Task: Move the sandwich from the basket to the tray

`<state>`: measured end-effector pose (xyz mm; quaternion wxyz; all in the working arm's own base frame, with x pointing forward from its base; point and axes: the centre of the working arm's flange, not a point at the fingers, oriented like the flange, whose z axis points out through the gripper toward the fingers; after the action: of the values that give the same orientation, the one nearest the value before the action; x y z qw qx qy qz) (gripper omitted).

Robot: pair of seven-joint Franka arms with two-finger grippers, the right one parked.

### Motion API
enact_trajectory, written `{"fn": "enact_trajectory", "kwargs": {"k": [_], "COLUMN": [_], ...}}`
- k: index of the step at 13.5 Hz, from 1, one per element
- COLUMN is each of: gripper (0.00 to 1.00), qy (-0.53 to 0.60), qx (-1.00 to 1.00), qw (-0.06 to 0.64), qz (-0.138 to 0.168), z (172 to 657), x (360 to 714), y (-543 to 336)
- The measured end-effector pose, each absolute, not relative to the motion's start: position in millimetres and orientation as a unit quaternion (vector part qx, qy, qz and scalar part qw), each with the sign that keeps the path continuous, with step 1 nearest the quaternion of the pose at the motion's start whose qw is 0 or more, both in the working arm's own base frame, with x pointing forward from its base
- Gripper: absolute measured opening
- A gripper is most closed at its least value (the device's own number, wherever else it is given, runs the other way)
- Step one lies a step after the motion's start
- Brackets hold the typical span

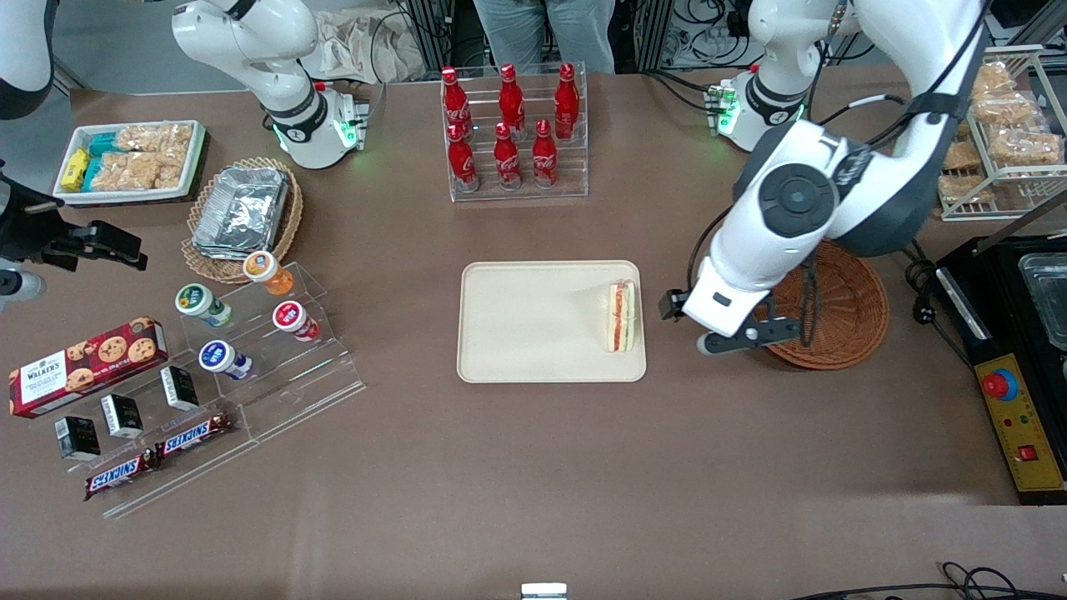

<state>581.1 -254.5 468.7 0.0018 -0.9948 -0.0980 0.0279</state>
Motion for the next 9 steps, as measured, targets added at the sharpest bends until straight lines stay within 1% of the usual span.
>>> {"fn": "enact_trajectory", "kwargs": {"k": [2,4,7,9], "gripper": [1.0,1.0,1.0,1.0], "qy": [-0.114,-0.123,-0.129,-0.129], "qx": [-0.993,-0.992,-0.991,-0.991], "qw": [-0.004,-0.005,-0.025,-0.029], "qz": [0.04,0.04,0.026,0.015], "z": [501.8,532.9,573.1,600.5], "x": [593.1,602.6,611.2,604.5], "y": [-225.2,-194.0,-128.6,-77.2]}}
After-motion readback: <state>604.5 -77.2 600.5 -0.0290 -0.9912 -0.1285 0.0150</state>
